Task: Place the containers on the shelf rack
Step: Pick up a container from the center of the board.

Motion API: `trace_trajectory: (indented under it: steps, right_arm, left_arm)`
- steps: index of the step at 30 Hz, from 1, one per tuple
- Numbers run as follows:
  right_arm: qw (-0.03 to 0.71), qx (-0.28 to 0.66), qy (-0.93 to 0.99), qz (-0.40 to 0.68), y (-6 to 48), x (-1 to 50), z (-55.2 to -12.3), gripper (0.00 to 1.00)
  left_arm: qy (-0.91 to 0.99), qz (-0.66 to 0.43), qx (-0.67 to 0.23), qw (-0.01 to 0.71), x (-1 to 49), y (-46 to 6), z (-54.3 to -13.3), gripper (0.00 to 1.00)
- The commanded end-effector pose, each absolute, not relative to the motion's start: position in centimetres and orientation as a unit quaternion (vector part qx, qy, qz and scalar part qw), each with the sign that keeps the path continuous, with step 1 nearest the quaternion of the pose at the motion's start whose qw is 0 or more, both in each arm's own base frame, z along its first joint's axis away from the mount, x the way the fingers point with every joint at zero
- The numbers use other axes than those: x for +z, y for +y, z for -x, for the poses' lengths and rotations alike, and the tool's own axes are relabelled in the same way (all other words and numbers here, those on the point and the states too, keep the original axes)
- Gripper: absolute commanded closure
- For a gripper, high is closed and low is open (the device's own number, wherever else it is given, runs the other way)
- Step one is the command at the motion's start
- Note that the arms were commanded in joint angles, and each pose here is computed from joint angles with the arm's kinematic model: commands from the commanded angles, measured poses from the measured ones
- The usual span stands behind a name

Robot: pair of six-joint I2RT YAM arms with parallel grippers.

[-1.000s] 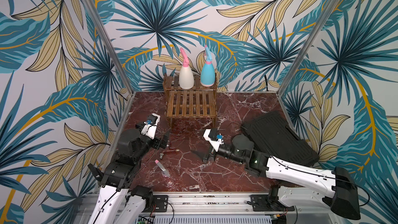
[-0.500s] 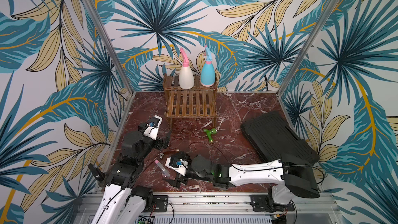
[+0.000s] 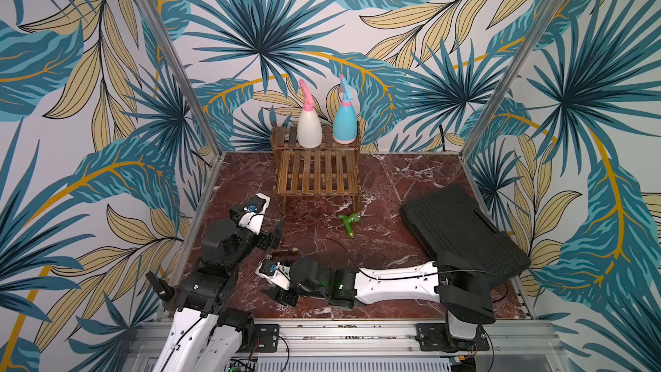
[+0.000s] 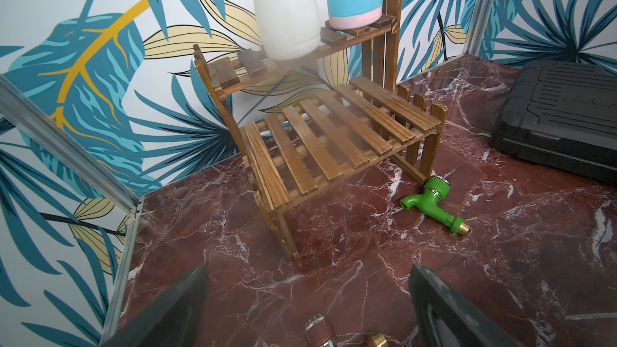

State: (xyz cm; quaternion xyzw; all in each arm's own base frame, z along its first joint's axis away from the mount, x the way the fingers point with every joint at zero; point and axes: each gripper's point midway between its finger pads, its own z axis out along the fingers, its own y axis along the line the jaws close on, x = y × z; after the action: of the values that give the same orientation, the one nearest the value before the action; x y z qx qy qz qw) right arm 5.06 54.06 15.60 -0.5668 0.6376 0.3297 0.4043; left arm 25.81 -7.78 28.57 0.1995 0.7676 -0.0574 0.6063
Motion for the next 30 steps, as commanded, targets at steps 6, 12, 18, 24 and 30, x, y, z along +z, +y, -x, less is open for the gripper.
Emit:
trace_trajectory:
  steps: [6,12,18,24,30]
  right_arm:
    - [0.388,0.308,0.661,0.563,53.5,14.4,-5.4,0.65]
    - [0.401,0.313,0.66,0.553,52.9,15.2,-5.6,0.76]
    - [0.439,0.314,0.674,0.505,50.1,17.3,-7.0,0.78]
    - [0.464,0.292,0.713,0.437,44.5,19.1,-8.9,0.78]
    - [0.465,0.232,0.765,0.38,39.1,19.2,-11.6,0.79]
  left_arm:
    - [0.758,-0.206,-0.06,0.617,29.0,-7.9,-25.5,0.0]
    - [0.752,-0.206,-0.069,0.623,29.4,-8.1,-25.1,0.0]
    - [0.743,-0.201,-0.068,0.634,30.3,-8.0,-25.1,0.0]
    - [0.731,-0.196,-0.072,0.65,31.3,-8.0,-24.8,0.0]
    - [0.699,-0.28,-0.143,0.642,30.8,-11.4,-23.1,0.0]
